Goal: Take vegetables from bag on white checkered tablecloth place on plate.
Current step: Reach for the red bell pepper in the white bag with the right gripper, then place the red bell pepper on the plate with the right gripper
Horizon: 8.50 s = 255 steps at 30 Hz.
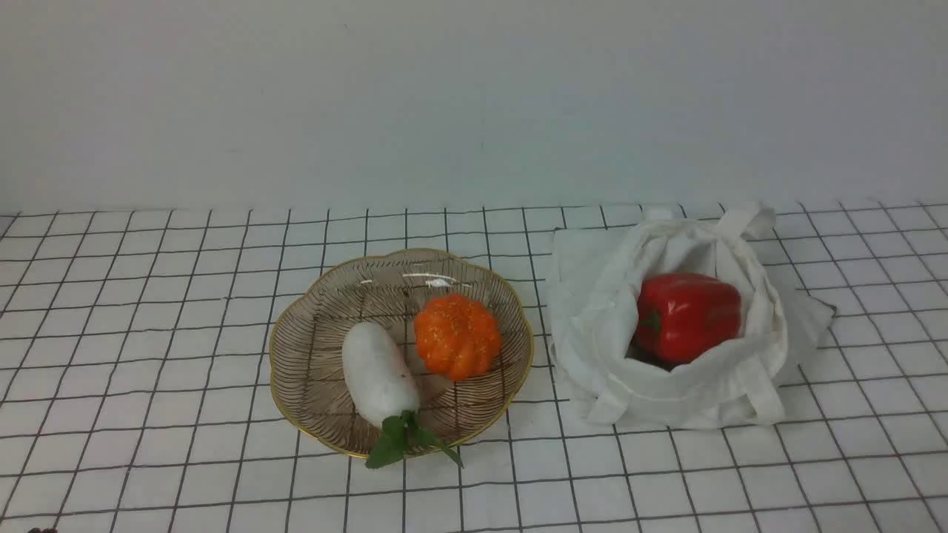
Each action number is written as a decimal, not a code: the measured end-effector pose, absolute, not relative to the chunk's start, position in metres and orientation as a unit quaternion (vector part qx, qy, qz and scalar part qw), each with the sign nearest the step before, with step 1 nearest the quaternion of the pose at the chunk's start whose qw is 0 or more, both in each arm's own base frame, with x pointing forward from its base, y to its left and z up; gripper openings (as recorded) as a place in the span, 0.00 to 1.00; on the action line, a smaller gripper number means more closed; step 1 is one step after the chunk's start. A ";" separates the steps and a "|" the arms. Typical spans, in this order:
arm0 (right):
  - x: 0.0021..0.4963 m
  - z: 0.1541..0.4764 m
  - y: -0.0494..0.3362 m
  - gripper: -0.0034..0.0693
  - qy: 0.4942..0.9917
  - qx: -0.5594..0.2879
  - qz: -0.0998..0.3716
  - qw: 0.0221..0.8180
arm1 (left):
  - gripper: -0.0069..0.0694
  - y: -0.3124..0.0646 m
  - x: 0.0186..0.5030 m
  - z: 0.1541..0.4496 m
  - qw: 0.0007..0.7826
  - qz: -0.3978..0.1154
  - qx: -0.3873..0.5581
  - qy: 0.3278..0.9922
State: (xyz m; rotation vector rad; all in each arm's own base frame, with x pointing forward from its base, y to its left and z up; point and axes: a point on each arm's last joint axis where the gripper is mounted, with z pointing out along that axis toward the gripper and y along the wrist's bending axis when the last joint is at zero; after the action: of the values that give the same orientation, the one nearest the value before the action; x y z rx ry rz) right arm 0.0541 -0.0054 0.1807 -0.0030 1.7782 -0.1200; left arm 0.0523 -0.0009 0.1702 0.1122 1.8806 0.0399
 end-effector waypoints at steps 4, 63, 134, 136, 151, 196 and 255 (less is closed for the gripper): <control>0.054 0.181 -0.005 0.03 0.776 -0.001 -0.052 0.629 | 0.08 -0.001 0.052 0.170 0.588 0.017 0.048 0.807; 0.075 0.313 0.013 0.03 0.769 0.102 0.168 0.609 | 0.08 -0.001 0.052 0.170 0.588 0.017 0.048 0.807; 0.337 0.206 0.109 0.09 0.852 -0.421 -0.048 0.307 | 0.08 -0.001 0.052 0.170 0.588 0.017 0.048 0.807; 0.334 0.211 0.108 0.05 0.852 -0.421 -0.048 0.307 | 0.08 -0.001 0.052 0.170 0.588 0.017 0.048 0.807; 0.330 0.238 0.109 0.17 0.845 -0.388 -0.033 0.366 | 0.08 -0.001 0.052 0.170 0.588 0.017 0.048 0.807; 0.341 0.197 0.107 0.03 0.859 -0.411 -0.061 0.299 | 0.08 -0.001 0.052 0.170 0.588 0.017 0.048 0.807; 0.367 0.175 0.145 0.89 0.869 -0.371 -0.027 0.327 | 0.08 -0.001 0.052 0.170 0.588 0.017 0.048 0.807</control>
State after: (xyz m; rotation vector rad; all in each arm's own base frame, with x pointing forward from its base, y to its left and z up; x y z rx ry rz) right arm 0.3669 0.1447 0.1750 -0.9726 2.2749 -0.0708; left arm 0.0523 -0.0009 0.1702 0.1122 1.8806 0.0399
